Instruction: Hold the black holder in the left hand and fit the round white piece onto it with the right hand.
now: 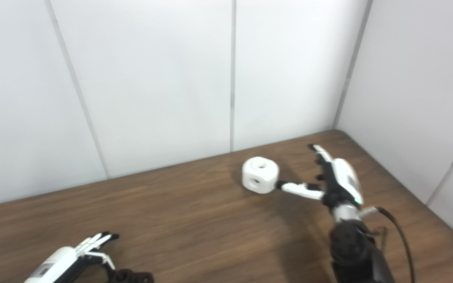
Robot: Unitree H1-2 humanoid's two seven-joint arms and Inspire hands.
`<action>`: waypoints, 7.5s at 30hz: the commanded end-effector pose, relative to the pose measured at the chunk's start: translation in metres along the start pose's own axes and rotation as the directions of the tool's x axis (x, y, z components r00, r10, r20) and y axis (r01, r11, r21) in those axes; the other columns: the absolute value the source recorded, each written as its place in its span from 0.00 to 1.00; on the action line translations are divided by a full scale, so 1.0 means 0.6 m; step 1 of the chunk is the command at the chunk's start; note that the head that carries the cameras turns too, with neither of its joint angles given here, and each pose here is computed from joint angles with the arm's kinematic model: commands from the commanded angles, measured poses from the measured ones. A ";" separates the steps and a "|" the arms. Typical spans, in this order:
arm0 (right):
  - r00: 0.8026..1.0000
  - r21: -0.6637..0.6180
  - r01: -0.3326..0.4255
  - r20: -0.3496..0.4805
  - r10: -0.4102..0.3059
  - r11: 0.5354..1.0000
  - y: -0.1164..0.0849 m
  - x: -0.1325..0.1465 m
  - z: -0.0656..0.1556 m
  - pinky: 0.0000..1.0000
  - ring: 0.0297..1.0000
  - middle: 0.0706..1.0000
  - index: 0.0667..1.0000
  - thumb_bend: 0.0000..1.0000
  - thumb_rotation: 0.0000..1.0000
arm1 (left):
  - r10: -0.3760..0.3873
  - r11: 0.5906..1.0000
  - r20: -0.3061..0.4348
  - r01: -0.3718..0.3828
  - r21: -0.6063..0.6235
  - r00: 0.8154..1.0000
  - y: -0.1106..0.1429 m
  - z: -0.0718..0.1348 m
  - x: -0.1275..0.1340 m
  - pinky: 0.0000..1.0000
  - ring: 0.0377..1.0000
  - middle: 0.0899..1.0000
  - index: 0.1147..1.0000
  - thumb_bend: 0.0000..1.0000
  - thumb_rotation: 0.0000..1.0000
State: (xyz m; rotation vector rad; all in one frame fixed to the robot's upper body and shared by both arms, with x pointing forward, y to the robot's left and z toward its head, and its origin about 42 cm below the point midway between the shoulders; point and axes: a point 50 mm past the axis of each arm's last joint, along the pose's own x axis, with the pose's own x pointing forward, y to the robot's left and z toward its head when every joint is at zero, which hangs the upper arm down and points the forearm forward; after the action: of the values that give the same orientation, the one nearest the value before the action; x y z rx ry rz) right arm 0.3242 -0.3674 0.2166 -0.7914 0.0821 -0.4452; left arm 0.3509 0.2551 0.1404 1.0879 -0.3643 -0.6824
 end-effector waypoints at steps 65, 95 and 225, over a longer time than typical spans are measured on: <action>0.990 -0.089 -0.139 -0.004 0.139 0.986 0.145 0.124 0.055 0.83 0.99 0.98 0.76 0.92 0.41 | -0.062 0.997 -0.071 0.065 0.040 0.996 0.006 -0.041 -0.031 1.00 1.00 0.96 0.41 0.51 0.05; 0.994 -0.035 0.036 0.103 -0.032 0.999 0.151 0.097 0.056 0.67 0.81 0.78 0.44 0.51 0.13 | -0.059 0.997 -0.068 0.062 0.040 0.996 0.009 -0.032 -0.033 1.00 1.00 0.96 0.41 0.51 0.05; 0.730 0.075 -0.434 0.614 0.301 0.898 0.186 -0.212 0.222 0.81 0.93 0.89 0.44 0.51 0.13 | -0.033 0.997 -0.022 0.035 0.064 0.999 0.031 0.121 0.063 1.00 1.00 0.95 0.41 0.52 0.05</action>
State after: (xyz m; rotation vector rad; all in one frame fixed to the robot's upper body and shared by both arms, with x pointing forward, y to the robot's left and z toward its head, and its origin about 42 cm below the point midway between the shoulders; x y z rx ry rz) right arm 0.2824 -0.1588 0.2033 -0.6568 -0.3081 0.2031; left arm 0.3397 0.1921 0.1721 1.1539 -0.2956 -0.7010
